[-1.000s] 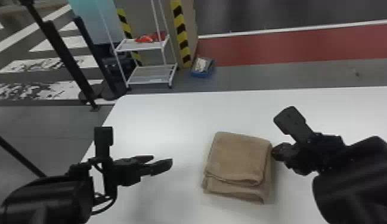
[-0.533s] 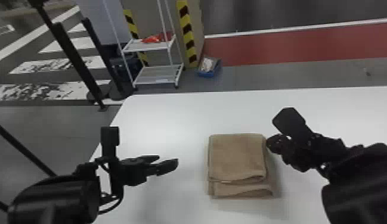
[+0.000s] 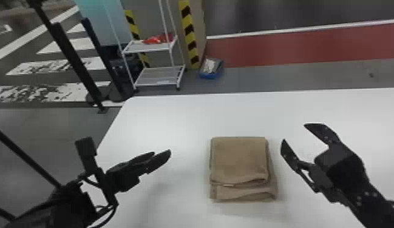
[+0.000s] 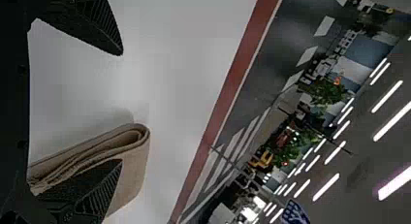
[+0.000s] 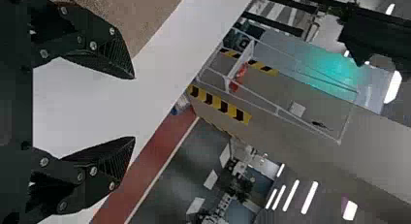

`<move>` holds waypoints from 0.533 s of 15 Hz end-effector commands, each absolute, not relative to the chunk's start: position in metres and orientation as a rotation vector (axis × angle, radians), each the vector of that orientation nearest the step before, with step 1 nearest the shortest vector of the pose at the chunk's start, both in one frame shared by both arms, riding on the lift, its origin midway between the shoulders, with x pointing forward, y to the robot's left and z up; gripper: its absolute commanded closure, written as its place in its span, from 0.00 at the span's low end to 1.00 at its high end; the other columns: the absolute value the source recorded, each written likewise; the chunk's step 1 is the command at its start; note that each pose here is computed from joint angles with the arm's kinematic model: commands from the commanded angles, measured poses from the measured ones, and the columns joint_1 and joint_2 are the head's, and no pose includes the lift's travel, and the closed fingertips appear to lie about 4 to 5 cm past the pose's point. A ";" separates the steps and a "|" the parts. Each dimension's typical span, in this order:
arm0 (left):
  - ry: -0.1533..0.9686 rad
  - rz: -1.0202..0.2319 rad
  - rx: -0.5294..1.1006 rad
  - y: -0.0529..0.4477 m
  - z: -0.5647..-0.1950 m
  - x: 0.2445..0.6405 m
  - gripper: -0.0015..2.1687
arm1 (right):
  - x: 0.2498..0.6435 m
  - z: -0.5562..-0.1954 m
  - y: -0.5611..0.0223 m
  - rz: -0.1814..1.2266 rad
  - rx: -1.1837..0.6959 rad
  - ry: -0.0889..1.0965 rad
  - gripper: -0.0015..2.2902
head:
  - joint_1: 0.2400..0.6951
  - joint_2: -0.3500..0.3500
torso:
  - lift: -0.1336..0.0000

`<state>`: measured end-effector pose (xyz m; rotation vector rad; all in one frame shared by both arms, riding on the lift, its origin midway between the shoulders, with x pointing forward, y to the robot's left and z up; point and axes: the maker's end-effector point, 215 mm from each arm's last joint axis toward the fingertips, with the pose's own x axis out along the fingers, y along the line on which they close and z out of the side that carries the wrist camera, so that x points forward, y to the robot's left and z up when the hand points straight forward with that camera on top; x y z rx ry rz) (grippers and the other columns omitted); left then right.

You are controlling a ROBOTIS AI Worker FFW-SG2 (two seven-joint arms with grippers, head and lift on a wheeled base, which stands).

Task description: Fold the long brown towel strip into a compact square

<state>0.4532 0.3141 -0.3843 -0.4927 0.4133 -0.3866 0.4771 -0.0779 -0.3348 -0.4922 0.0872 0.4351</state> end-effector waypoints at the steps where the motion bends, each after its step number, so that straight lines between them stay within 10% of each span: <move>1: 0.230 -0.274 -0.456 0.346 -0.359 0.456 0.05 | 0.440 -0.323 -0.088 0.418 -0.329 -0.018 0.01 | 1.00 0.89 | 0.07; 8: 0.098 0.045 -0.200 0.396 -0.375 0.441 0.04 | 0.439 -0.333 -0.096 0.245 -0.257 -0.058 0.03 | 1.00 1.00 | 0.07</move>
